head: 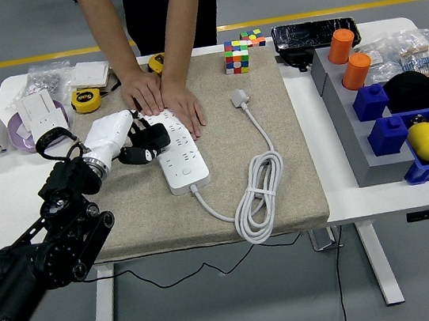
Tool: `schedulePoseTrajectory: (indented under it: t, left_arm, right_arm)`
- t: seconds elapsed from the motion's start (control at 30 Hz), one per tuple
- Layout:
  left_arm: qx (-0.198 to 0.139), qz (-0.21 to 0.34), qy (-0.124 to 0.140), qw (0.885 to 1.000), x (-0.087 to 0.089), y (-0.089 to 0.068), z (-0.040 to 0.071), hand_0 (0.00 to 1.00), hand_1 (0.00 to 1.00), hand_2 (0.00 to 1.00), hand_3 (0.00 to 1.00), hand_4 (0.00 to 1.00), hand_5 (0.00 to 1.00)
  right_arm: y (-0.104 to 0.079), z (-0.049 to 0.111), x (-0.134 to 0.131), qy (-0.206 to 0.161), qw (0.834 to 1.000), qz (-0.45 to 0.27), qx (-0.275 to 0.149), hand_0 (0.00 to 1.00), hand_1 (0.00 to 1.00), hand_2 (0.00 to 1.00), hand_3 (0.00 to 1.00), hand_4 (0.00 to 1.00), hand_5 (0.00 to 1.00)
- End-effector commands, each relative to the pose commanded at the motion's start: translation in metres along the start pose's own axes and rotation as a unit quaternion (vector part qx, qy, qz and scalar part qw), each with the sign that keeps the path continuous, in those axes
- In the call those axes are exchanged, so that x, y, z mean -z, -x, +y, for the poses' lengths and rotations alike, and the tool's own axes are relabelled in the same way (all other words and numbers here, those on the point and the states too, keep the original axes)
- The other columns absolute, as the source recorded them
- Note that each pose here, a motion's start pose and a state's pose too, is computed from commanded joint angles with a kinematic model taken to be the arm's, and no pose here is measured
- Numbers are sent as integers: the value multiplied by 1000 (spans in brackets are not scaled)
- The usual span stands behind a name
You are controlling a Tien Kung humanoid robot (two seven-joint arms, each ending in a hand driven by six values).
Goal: Pick up the plug,place it near the board,insert it into the board,press the button
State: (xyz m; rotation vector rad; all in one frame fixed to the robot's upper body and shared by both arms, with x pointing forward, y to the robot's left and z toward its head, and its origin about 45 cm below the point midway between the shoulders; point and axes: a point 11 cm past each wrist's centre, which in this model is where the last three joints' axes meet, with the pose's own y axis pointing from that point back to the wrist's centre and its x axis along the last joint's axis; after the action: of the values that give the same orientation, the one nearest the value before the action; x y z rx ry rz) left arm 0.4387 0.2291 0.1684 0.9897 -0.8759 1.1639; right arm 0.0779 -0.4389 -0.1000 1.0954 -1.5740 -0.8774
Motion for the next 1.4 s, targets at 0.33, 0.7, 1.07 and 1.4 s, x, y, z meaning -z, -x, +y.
schedulePoseTrajectory:
  t: [0.33,0.7,1.07,1.4]
  left_arm:
    - [-8,-1,-8,1000,10,-11,1,466,502,382,346,505,117]
    - [-3,0,-57,998,57,-11,12,469,514,401,379,513,119]
    - [18,20,-47,999,52,3,15,469,521,413,394,519,120]
    - [38,27,-51,998,56,6,14,605,686,585,551,853,294]
  right_arm:
    - [1,0,0,0,1000,-3,1,914,796,775,794,998,998]
    - [1,0,-5,4,1000,-3,0,913,796,774,794,998,998]
    - [2,0,-3,3,1000,-3,1,913,796,774,794,998,998]
    - [1,0,-4,4,1000,-4,0,913,794,774,793,998,998]
